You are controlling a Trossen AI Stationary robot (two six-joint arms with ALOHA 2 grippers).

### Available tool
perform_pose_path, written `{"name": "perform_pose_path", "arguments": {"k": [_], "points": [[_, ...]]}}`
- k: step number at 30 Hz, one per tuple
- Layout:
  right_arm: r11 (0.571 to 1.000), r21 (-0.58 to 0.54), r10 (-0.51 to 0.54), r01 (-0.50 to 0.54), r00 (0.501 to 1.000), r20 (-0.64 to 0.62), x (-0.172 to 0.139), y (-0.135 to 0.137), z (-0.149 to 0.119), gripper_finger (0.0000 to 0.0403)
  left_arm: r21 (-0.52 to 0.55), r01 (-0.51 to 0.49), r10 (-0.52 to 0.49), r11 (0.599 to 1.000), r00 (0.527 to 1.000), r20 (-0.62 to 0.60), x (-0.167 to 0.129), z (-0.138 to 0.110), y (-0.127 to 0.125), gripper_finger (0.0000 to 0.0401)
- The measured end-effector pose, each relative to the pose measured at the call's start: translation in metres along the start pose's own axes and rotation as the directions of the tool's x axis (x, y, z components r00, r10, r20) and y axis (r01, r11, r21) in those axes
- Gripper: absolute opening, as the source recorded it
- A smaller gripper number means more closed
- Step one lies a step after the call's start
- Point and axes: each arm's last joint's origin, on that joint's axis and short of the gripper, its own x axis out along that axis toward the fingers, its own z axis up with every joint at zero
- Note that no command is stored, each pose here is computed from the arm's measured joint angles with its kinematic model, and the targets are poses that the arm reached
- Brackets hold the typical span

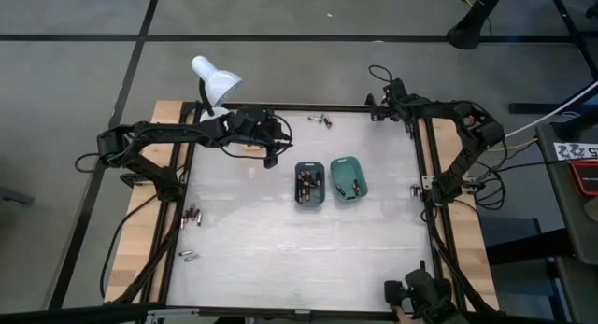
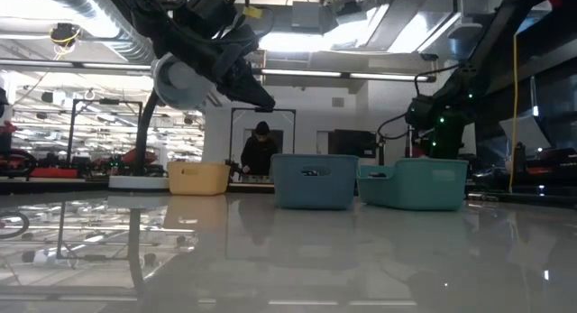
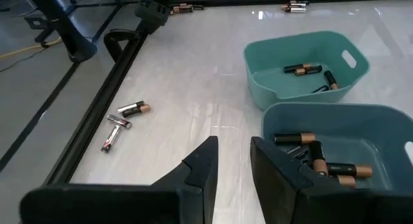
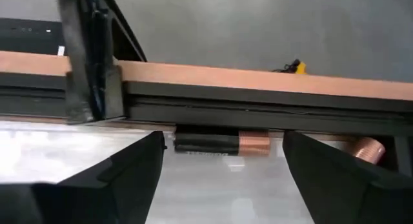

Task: Sort batteries
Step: Put the black battery into the blue bin

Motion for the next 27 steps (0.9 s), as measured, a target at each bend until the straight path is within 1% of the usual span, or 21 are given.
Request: {"name": "perform_pose_path", "arguments": {"k": [4,12,16,23,27], "points": [[0.999,0.043,0.015,-0.015,1.0,-0.011,0.004,-0.003,0.0,0.0311,0.001,-0.002,0.002,1.0,1.0,0.005,0.0,0.0,0.0,0.0081],[0.999,0.047,0.01,-0.009,1.0,-0.02,0.011,-0.001,-0.002,0.0299,0.005,-0.005,0.005,1.0,1.0,0.014,0.0,0.001,0.001,0.0081],[0.999,0.047,0.004,-0.003,1.0,-0.017,0.011,-0.001,-0.002,0.028,0.005,-0.006,0.006,1.0,1.0,0.016,0.0,0.001,0.001,0.0081],[0.999,0.052,-0.002,0.003,1.0,-0.018,0.012,-0.001,-0.002,0.0226,0.001,-0.006,0.006,1.0,1.0,0.015,0.0,0.001,0.001,0.0081],[0.999,0.051,0.016,-0.015,1.0,-0.025,0.011,0.0,-0.003,0.0229,0.001,-0.004,0.004,1.0,1.0,0.01,0.0,0.001,0.001,0.0081]]}}
